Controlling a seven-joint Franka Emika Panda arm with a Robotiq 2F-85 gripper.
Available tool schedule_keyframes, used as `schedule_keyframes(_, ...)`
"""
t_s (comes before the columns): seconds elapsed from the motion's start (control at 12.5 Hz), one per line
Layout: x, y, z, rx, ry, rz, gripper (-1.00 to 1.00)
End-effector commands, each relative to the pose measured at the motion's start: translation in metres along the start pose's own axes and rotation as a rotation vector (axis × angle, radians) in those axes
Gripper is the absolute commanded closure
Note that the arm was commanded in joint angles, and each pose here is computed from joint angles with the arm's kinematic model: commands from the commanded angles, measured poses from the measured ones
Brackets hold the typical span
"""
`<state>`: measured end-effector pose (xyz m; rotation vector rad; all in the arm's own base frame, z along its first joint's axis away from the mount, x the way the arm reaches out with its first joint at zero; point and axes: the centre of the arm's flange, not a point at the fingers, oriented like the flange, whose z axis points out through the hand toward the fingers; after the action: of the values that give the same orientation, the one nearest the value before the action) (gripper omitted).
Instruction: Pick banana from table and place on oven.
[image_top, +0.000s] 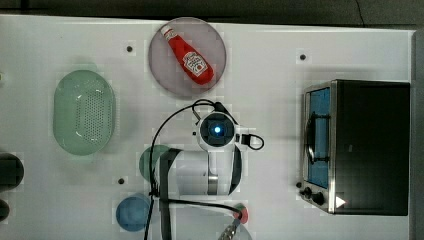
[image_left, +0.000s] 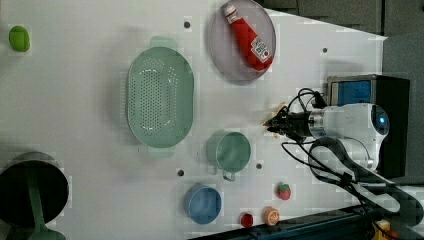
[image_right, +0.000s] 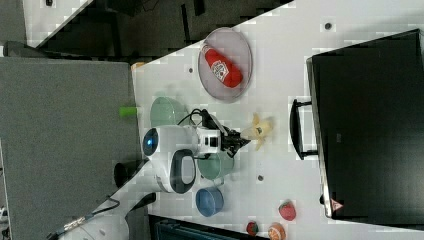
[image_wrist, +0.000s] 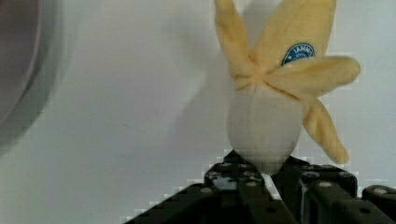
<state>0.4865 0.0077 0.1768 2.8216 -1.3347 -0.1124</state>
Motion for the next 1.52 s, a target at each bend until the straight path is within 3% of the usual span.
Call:
schedule_keyframes(0.08, 0.006, -0.015, -0.074, 0.091, 0.089, -0.002, 0.59)
schedule_keyframes(0.24, 0.007, -0.015, -0.133, 0.105, 0.105, -0.001, 0.59)
schedule_keyframes(0.64, 0.000, 0.008, -0.288, 0.016, 0.040, 0.025, 0.59)
schedule_keyframes(0.88, 0.024, 0.034, -0.358, 0.008, 0.017, 0.090, 0.59)
schedule_keyframes(1.12, 0.077, 0.074, -0.379, 0.018, 0.016, 0.115, 0.59)
schedule_keyframes(1.52, 0.189, 0.170, -0.338, -0.025, 0.037, -0.043, 0.59)
